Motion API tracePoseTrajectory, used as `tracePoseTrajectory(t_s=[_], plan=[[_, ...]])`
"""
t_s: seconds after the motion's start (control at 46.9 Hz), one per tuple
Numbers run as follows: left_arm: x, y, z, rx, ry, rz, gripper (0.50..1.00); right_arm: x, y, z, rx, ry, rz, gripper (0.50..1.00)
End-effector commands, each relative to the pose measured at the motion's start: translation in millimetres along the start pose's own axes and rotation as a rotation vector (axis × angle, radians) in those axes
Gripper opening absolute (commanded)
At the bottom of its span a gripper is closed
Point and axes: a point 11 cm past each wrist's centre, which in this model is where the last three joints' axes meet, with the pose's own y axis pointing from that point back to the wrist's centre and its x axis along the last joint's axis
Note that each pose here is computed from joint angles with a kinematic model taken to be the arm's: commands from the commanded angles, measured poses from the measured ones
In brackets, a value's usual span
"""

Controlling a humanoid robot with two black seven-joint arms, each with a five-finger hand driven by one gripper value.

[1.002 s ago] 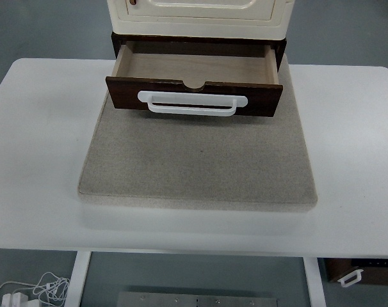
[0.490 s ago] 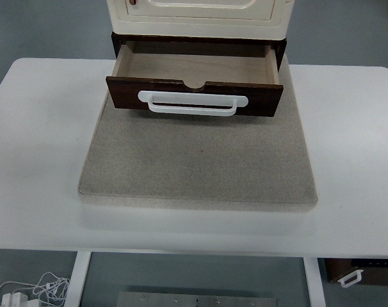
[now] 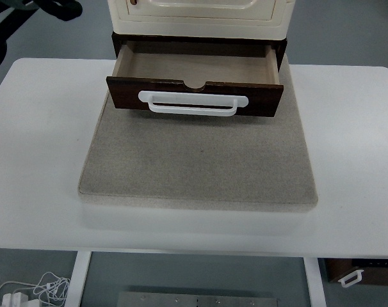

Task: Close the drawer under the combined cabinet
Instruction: 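Swing the left hand in front of the open brown drawer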

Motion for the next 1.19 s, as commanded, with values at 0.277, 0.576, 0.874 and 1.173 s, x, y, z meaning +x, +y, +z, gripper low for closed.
tracePoseTrajectory(t_s=[0.277, 0.576, 0.874, 1.173], plan=[[-53, -6, -53, 0.262, -0.044, -0.167, 1.0, 0, 0, 0, 0.0, 0.0, 0.0, 0.952], [-75, 7, -88, 0.454, -0.065, -0.273, 1.0, 0, 0, 0, 0.0, 0.0, 0.0, 0.952], [-76, 36, -120, 0.615, -0.12, -0.373, 1.0, 0, 0, 0, 0.0, 0.0, 0.0, 0.952], [-69, 61, -149, 0.747, -0.149, -0.393, 1.0, 0, 0, 0, 0.0, 0.0, 0.0, 0.952]])
